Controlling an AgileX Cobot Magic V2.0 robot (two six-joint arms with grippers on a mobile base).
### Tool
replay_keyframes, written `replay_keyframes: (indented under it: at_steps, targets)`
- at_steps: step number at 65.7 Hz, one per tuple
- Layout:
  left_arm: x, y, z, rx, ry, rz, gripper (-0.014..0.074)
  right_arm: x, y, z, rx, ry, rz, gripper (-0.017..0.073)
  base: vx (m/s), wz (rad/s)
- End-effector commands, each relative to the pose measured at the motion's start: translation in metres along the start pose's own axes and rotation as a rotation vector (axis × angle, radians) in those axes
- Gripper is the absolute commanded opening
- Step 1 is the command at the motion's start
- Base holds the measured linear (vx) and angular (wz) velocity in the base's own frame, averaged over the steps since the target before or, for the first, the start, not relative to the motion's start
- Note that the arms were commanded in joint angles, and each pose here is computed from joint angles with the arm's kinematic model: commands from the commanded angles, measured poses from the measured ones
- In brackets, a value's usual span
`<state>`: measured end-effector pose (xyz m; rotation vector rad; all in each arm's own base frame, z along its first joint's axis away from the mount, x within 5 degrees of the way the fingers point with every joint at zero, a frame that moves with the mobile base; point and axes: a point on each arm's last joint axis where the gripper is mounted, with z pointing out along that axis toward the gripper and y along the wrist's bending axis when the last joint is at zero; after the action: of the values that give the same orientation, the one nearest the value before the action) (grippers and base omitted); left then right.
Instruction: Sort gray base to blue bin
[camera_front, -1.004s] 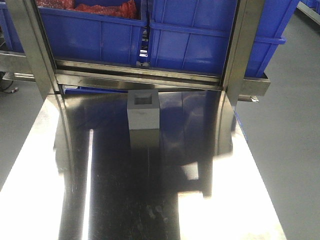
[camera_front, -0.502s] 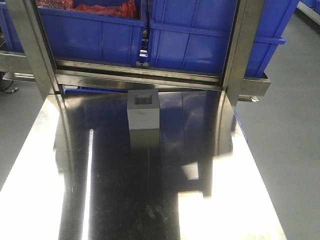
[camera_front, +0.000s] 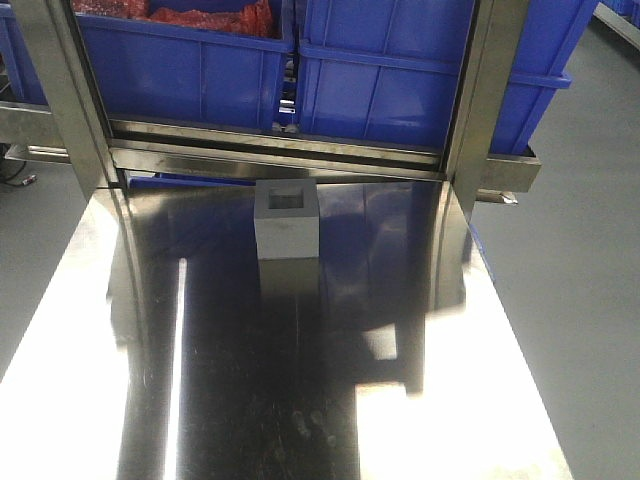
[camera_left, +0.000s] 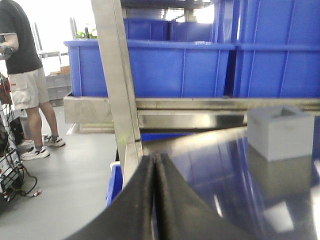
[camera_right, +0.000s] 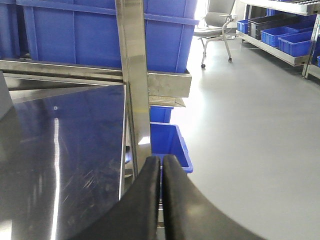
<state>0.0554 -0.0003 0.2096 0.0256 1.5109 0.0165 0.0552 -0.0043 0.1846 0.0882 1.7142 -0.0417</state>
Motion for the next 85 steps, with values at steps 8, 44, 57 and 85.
replay_keyframes:
  at_steps: [8, 44, 57, 85]
  targets:
    - [-0.058, 0.002, -0.004, -0.005, -0.133, -0.01, -0.0006, -0.006, -0.001, 0.0, 0.009, -0.074, -0.016, -0.0005, 0.0, 0.0]
    - [-0.149, 0.005, 0.058, 0.002, 0.128, 0.104, -0.0006, -0.006, -0.001, 0.0, 0.009, -0.074, -0.016, -0.0005, 0.0, 0.0]
    - [-0.148, 0.005, 0.058, 0.003, 0.137, 0.103, 0.0004, -0.006, -0.001, 0.0, 0.009, -0.074, -0.016, -0.0005, 0.0, 0.0]
    - [-0.149, 0.001, 0.058, 0.024, 0.134, -0.121, 0.0679, -0.006, -0.001, 0.0, 0.009, -0.074, -0.016, -0.0005, 0.0, 0.0]
